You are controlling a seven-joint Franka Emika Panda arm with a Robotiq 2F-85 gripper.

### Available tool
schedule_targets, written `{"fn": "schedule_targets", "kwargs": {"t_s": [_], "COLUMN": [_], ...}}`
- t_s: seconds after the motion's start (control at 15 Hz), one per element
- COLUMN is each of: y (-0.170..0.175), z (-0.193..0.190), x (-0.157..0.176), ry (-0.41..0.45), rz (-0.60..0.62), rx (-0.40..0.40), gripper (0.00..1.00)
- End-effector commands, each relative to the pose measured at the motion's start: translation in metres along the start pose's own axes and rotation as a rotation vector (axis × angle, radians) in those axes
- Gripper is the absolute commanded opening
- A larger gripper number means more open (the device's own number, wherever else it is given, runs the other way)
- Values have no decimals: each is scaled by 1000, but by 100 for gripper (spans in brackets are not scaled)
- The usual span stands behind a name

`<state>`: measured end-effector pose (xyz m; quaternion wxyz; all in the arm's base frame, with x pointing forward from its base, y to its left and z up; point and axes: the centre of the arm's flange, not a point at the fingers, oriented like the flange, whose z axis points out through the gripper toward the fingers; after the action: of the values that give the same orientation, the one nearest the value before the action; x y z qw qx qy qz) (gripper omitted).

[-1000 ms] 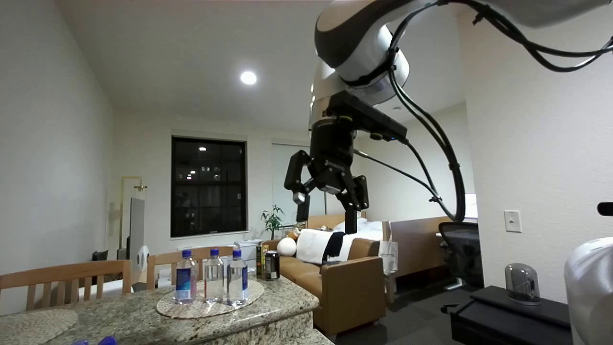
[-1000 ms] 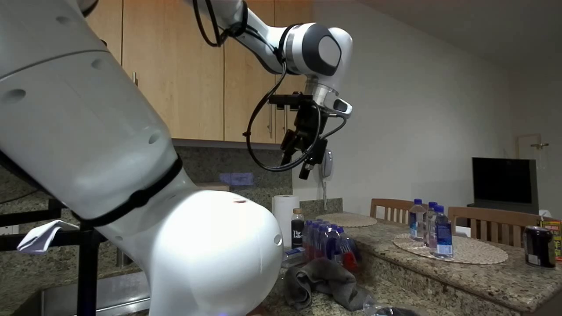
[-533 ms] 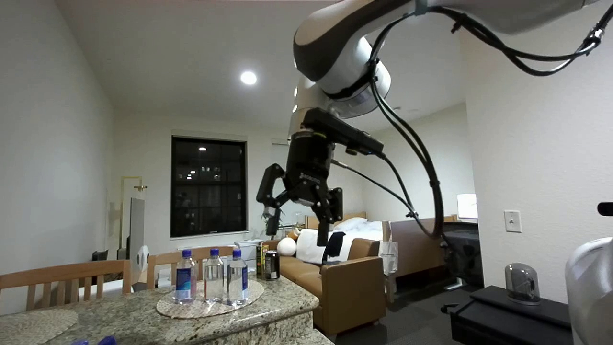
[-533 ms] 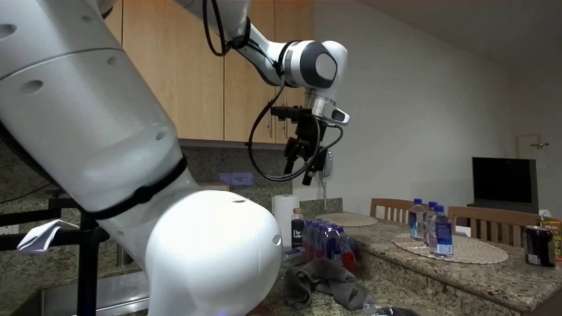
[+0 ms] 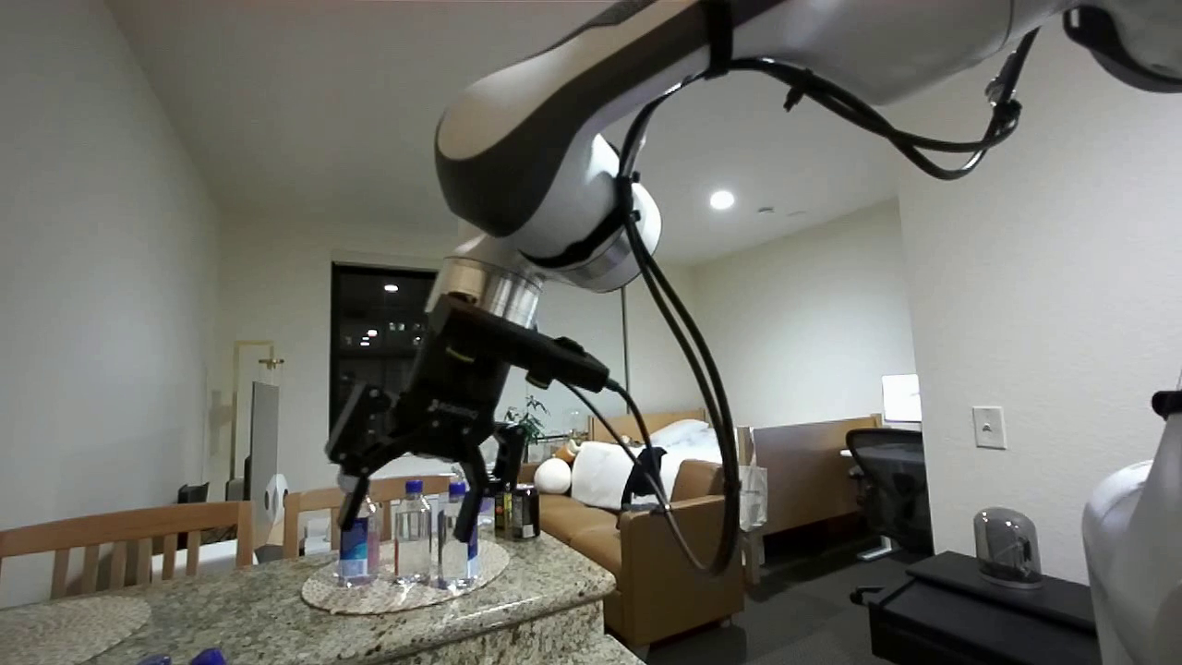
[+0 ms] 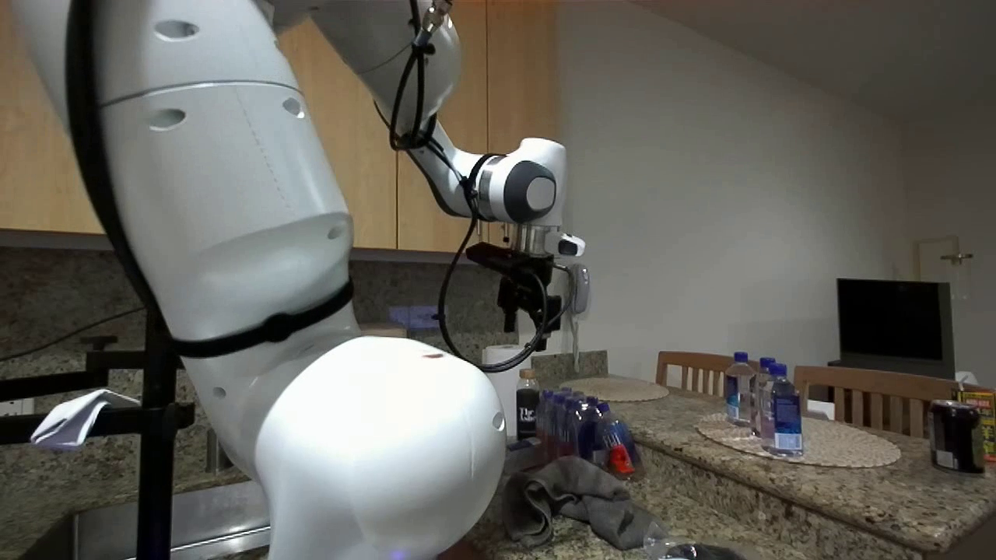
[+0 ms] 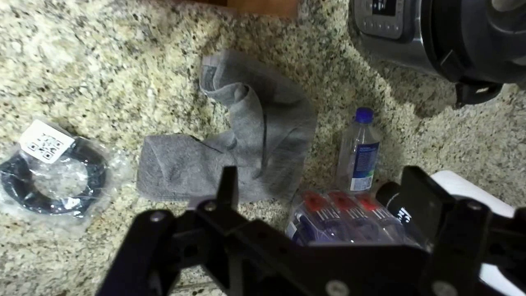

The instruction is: Move the grey towel to the right.

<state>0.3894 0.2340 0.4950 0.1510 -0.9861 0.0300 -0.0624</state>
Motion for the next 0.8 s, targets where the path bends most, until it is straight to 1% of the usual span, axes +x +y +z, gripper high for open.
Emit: {"fn": "schedule_targets", "kwargs": {"t_s": [0.0,0.07,0.13,0.27,0.53,0.73], "y": [-31,-36,-22,-28,-30,-25], "z": [50,58,37,55,55,66], "x": [15,16,3,4,9,13], "ry": [76,85,65,65,67,58], "rz": [38,55,15,30,34,45], "rx": [-75,-94,-57,-76,-70,-76], "gripper": [100,100,100,100,100,100]}}
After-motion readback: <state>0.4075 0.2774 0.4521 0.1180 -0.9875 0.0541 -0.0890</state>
